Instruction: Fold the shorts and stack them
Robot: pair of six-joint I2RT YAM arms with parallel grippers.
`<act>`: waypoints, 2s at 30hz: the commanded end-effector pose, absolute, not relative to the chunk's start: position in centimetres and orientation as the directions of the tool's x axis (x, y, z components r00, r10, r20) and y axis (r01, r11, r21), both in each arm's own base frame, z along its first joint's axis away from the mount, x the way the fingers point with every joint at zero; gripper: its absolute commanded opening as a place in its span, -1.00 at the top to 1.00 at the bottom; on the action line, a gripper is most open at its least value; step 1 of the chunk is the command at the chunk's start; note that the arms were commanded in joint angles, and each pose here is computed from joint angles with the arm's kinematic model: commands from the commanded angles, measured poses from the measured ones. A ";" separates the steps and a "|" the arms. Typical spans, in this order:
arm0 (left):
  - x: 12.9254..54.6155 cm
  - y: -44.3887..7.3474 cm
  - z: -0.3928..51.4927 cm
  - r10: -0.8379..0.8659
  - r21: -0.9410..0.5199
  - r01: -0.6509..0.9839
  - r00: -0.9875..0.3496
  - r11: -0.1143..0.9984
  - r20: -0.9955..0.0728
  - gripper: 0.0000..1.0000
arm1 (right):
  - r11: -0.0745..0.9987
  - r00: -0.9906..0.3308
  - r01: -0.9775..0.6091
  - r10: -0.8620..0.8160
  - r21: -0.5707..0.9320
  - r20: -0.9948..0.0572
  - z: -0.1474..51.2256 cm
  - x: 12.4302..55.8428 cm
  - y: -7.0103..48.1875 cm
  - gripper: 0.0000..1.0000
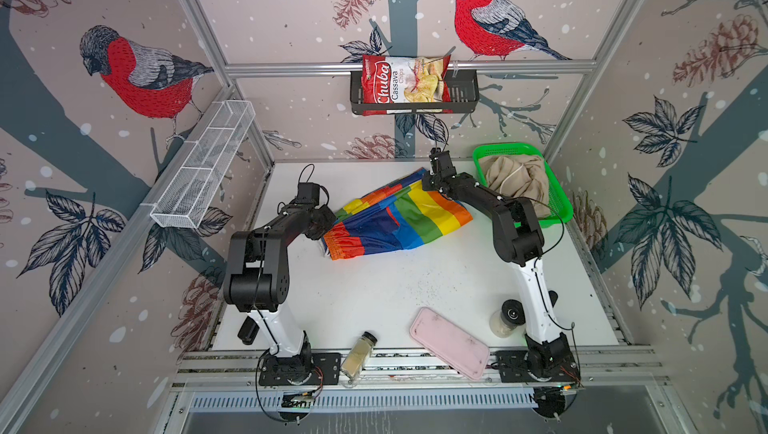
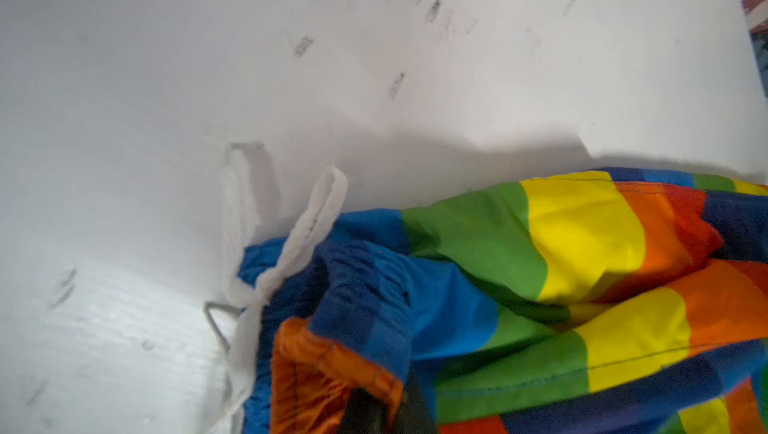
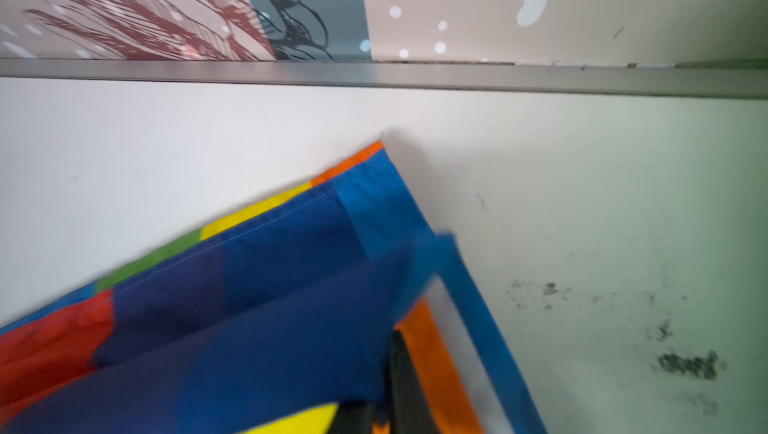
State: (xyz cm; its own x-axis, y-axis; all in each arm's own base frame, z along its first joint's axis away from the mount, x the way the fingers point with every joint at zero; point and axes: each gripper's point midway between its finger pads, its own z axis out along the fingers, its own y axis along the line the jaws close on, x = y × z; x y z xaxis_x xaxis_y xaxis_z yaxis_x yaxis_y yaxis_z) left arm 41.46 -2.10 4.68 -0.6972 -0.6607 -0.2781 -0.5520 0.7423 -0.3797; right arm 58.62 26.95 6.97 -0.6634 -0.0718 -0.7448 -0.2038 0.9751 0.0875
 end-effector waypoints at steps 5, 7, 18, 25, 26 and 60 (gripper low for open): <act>41.3 -0.3 5.9 -0.678 -0.322 -0.597 -0.662 0.735 -0.319 0.04 | 0.985 -0.590 -0.164 -0.051 0.057 -0.806 10.7 60.8 26.3 -0.03; 41.7 -0.3 7.5 -0.680 -0.346 -0.586 -0.649 0.733 -0.342 -0.18 | 0.983 -0.569 -0.174 -0.058 0.052 -0.820 13.0 60.5 26.4 -0.09; 41.1 -1.2 18.0 -0.639 -0.438 -0.465 -0.547 0.769 -0.541 -0.35 | 0.982 -0.672 -0.130 0.015 0.138 -0.740 16.5 51.6 23.4 -0.16; 40.4 -11.4 16.5 -0.465 -0.458 -0.219 -0.703 0.861 -0.538 -0.22 | 0.964 -0.799 -0.091 0.080 0.250 -0.596 11.1 44.7 20.3 -0.21; 40.2 -12.8 15.8 -0.439 -0.458 -0.191 -0.726 0.868 -0.530 -0.20 | 0.958 -0.813 -0.082 0.094 0.273 -0.575 10.5 44.3 19.9 -0.20; 34.7 -19.4 -0.7 -0.294 -0.400 -0.167 -0.913 0.901 -0.283 0.54 | 0.997 -0.799 0.052 0.080 0.063 -0.596 7.5 49.7 16.6 1.00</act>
State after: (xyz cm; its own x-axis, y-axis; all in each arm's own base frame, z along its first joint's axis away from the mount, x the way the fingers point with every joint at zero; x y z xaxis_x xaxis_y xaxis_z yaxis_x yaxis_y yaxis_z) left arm 37.94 -20.54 2.13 -0.8602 -0.3200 -0.3970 -0.1110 0.8774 -0.4667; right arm 50.15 19.77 9.21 -0.7743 0.0209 -0.6325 -0.0640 0.9918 0.1110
